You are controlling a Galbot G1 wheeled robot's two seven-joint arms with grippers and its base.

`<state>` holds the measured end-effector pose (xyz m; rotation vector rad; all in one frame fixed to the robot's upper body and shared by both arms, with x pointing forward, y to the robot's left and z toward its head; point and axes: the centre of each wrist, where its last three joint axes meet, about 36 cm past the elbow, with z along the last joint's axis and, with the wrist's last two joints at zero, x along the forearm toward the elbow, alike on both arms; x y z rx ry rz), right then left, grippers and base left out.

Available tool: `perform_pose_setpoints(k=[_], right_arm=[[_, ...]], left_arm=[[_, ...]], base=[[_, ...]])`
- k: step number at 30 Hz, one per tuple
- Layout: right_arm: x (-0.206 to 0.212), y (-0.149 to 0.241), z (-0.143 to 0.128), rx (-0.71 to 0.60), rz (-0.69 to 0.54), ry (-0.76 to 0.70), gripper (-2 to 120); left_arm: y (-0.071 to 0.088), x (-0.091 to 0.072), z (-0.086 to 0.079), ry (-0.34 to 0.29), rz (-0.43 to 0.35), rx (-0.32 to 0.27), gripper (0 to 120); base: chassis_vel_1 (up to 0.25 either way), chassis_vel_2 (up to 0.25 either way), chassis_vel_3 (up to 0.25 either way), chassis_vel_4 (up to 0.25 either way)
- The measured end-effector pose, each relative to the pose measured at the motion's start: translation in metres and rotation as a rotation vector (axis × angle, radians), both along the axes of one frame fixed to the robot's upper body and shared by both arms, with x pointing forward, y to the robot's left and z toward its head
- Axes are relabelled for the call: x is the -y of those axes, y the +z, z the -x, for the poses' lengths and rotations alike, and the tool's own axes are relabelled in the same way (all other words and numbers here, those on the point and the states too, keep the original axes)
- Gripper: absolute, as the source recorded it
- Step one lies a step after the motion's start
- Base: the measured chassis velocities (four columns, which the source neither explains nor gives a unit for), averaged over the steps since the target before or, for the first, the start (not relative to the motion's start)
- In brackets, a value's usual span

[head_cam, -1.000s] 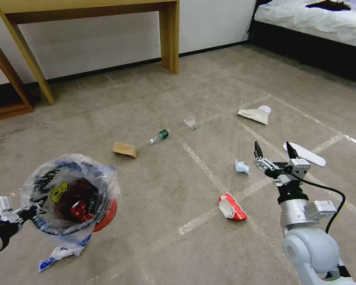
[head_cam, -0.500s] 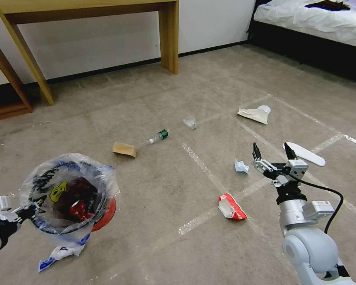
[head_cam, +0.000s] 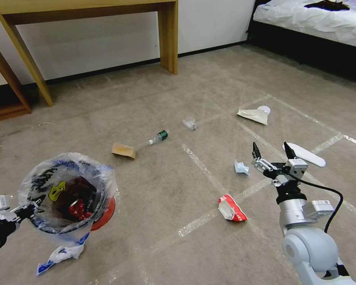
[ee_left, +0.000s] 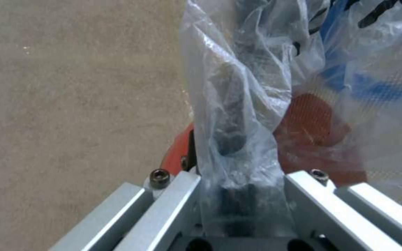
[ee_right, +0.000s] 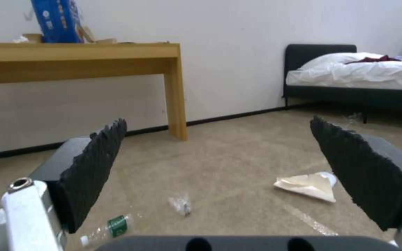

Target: Pick up the trash bin and place the garbage on the floor into it.

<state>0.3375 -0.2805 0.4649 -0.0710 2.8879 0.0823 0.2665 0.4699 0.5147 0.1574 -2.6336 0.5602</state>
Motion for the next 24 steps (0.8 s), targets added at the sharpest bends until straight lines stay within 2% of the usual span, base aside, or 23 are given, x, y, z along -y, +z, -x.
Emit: perform_pose_setpoints(k=[17, 24], right_arm=[[0.0016, -0.003, -0.005, -0.004, 0.002, 0.002, 100], [0.0035, -0.0009, -0.0065, 0.005, 0.039, 0.002, 100]], left_arm=[[-0.0024, -0.0024, -0.0012, 0.006, 0.004, -0.003, 1], [-0.004, -0.0027, 0.0, 0.01, 0.005, -0.008, 1]], base=[[-0.062, 0.057, 0.061, -0.067], [-0.033, 0.025, 0.03, -0.025]])
